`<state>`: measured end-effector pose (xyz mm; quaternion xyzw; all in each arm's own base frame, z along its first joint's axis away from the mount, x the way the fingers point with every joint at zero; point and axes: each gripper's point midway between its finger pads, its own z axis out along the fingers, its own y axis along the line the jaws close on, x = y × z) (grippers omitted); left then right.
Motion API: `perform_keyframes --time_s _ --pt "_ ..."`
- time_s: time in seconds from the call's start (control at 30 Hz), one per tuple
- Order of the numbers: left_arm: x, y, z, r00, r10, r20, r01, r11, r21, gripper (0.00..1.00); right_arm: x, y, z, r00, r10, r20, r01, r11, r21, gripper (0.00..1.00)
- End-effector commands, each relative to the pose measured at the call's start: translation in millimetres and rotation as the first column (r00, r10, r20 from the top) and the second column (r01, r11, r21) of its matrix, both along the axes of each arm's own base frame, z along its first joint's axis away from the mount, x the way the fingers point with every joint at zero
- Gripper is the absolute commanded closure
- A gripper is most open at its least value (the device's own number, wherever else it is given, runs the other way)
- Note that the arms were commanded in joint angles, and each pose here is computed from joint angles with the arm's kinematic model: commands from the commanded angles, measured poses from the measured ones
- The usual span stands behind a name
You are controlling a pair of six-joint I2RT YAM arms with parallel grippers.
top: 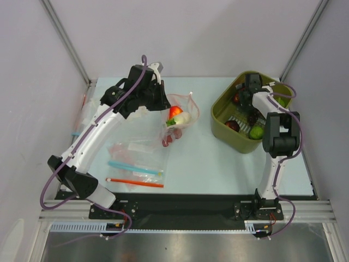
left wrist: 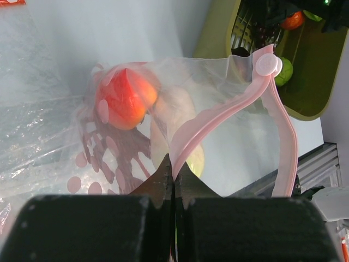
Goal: Place the food in the zip-top bag and seal the zipper
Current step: Pick up the fake fruit from the bin.
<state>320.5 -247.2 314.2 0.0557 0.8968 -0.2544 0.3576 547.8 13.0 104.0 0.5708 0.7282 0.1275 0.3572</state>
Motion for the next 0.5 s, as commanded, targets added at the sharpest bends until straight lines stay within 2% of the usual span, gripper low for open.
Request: perform_keyframes --time_s 0.0,0.03,0.13,0.17,0.2,0.27,0.43,0.47 --pt "12 -6 31 0.996 0.000 0.088 0.005 0.998 -0.056 1.00 32 -11 18 0.990 -0.085 0.111 0.086 0.996 -0.009 0.08" --pt "12 -6 32 0.996 -0.002 0.089 0.007 0.998 -0.056 1.00 35 -14 18 0.988 -0.102 0.119 0.104 0.994 -0.010 0.09" --pt "13 -6 35 0.996 -0.003 0.089 0.007 0.999 -0.046 1.00 40 -14 13 0.986 -0.108 0.129 0.110 0.994 -0.010 0.32" --pt "13 -5 35 0.996 -0.006 0.091 0.010 0.999 -0.039 1.00 41 -14 14 0.985 -0.107 0.133 0.109 0.994 -0.008 0.43" --pt "12 -4 34 0.996 -0.008 0.084 0.010 0.999 -0.030 1.00 42 -15 19 0.985 -0.103 0.141 0.106 0.994 -0.010 0.47" --pt "15 -5 38 0.996 -0.010 0.087 0.013 1.000 -0.027 1.00 39 -14 33 0.986 -0.074 0.152 0.082 0.995 -0.049 0.52" --pt "14 -12 37 0.997 -0.032 0.070 0.035 0.999 -0.041 1.00 16 -9 76 0.981 0.004 0.194 0.018 0.994 -0.112 0.53" --pt "13 -12 36 0.997 -0.038 0.067 0.041 0.998 -0.042 1.00 9 -8 100 0.972 0.020 0.234 0.008 0.993 -0.115 0.54"
